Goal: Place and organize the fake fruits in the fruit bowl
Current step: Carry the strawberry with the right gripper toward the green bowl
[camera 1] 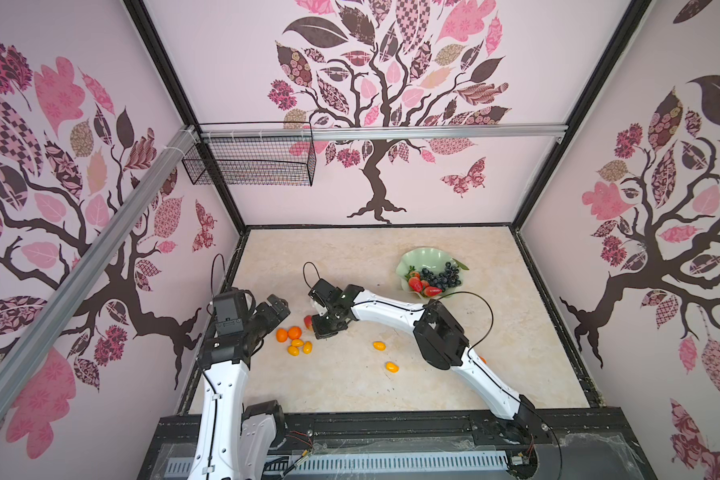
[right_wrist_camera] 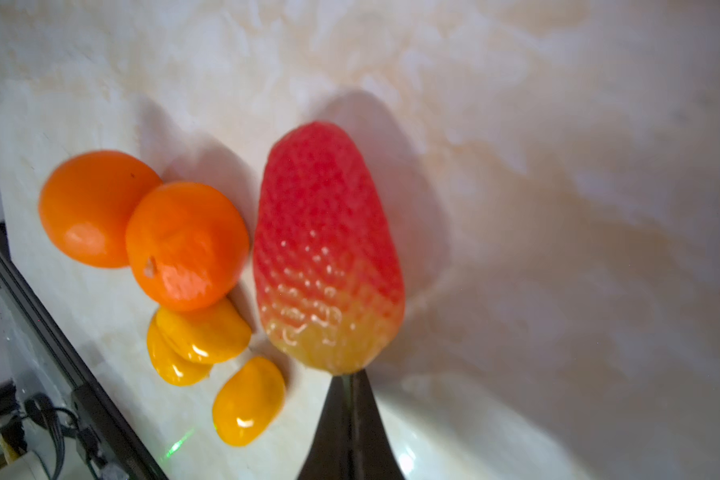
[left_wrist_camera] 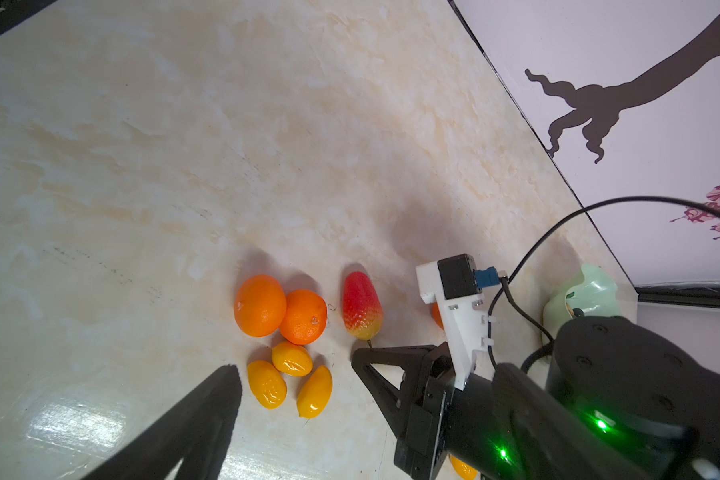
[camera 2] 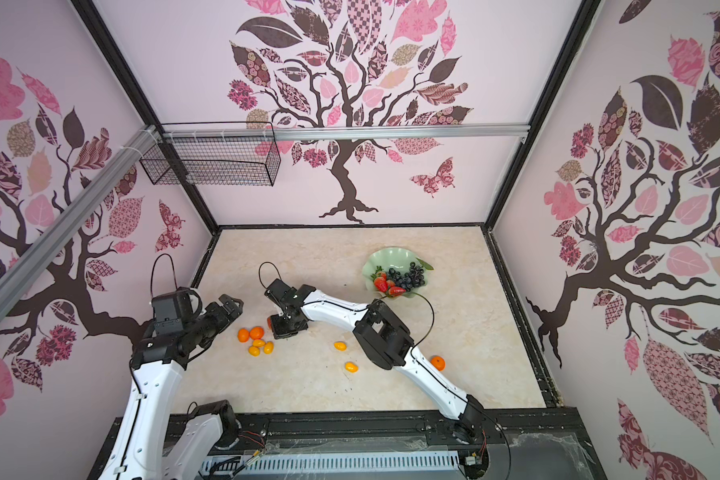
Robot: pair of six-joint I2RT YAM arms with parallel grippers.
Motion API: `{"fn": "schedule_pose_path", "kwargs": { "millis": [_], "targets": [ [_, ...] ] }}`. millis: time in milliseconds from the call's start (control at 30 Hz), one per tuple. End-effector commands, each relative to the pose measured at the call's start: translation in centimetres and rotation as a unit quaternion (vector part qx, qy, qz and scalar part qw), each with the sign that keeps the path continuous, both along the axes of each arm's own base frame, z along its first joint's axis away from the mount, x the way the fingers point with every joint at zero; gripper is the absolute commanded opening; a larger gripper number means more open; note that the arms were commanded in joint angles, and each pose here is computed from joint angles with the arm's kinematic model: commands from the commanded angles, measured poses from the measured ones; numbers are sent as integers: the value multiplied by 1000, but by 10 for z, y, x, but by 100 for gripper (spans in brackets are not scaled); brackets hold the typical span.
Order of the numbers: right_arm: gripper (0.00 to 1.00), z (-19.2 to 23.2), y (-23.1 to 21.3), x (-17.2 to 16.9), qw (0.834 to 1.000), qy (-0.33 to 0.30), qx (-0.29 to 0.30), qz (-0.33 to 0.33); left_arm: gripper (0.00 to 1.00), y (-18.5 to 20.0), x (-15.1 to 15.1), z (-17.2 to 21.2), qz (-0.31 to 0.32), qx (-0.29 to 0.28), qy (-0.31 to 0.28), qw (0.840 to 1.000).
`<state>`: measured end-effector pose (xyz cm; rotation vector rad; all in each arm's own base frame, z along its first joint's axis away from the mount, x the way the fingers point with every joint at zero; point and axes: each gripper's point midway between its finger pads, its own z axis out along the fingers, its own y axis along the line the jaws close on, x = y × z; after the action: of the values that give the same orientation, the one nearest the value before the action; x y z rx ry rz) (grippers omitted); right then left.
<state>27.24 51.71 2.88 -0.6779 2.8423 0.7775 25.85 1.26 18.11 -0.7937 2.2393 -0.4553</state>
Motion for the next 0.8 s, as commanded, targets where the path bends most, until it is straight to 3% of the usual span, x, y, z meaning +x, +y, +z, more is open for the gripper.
{"fn": "schedule_pose_path", "kwargs": {
  "millis": [0, 233, 467, 767],
  "targets": [
    [0, 66, -7, 12, 996, -74, 45, -3, 98, -6, 3, 1, -18, 3, -22, 1000],
    [0, 83, -61, 15, 990, -131, 33, -43, 98, -37, 4, 3, -65, 10, -43, 997],
    [0, 106, -148, 28, 979, -167, 25, -118, 98, -80, 10, 8, -139, 24, -54, 989],
    [0, 114, -261, 42, 962, -209, -46, -172, 98, -189, 29, 13, -275, 81, -69, 955]
  ]
}}
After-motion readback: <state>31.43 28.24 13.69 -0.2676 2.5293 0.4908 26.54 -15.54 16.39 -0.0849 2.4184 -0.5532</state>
